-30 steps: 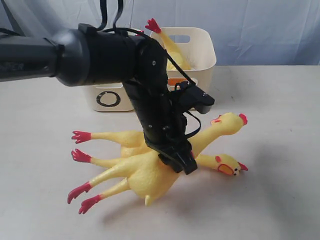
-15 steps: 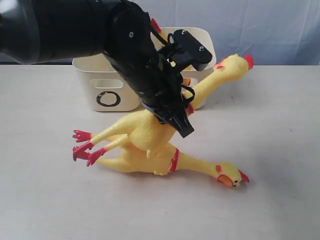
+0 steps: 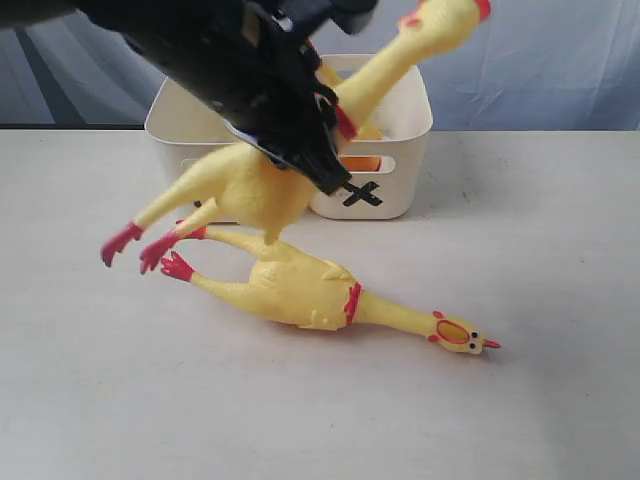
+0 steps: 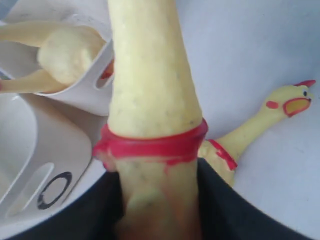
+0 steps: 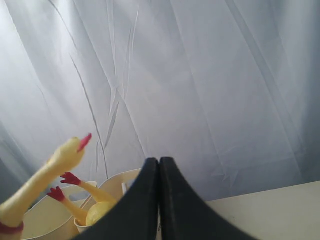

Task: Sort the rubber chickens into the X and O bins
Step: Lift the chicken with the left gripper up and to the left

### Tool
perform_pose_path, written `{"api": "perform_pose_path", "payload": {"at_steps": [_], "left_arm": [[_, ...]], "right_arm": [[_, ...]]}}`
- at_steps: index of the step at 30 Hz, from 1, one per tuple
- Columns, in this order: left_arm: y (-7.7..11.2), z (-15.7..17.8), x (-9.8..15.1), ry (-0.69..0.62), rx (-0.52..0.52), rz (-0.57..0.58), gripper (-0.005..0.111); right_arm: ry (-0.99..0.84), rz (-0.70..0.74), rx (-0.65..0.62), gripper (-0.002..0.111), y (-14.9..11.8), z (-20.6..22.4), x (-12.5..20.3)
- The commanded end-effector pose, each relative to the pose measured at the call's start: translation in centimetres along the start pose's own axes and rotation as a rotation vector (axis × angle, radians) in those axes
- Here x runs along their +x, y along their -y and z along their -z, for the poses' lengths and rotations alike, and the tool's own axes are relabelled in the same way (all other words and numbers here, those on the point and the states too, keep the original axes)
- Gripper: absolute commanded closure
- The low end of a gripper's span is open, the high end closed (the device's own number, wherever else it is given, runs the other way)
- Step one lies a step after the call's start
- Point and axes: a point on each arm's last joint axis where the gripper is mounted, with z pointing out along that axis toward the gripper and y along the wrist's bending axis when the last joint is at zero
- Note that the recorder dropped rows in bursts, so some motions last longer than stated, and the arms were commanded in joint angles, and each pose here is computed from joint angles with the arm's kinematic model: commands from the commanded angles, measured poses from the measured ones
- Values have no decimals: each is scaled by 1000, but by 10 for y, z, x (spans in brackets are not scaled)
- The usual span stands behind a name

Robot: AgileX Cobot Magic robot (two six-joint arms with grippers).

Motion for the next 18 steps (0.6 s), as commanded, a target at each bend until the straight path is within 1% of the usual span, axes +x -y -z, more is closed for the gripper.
{"api": "perform_pose_path", "payload": {"at_steps": [1,7,11,14,18], "left_arm": [[-26,41,3,77,-77,62,107],[-56,88,15,165,-182,138,107],[-76,122,23,259,-284,186,107],[-90,141,28,329,-360,216,107],[-111,157,34,417,-468,250,107]], "right_arm": [[8,8,3,109,1,1,0],[8,8,3,109,1,1,0],[8,8,3,109,1,1,0],[8,8,3,109,1,1,0],[8,8,3,109,1,1,0]]}}
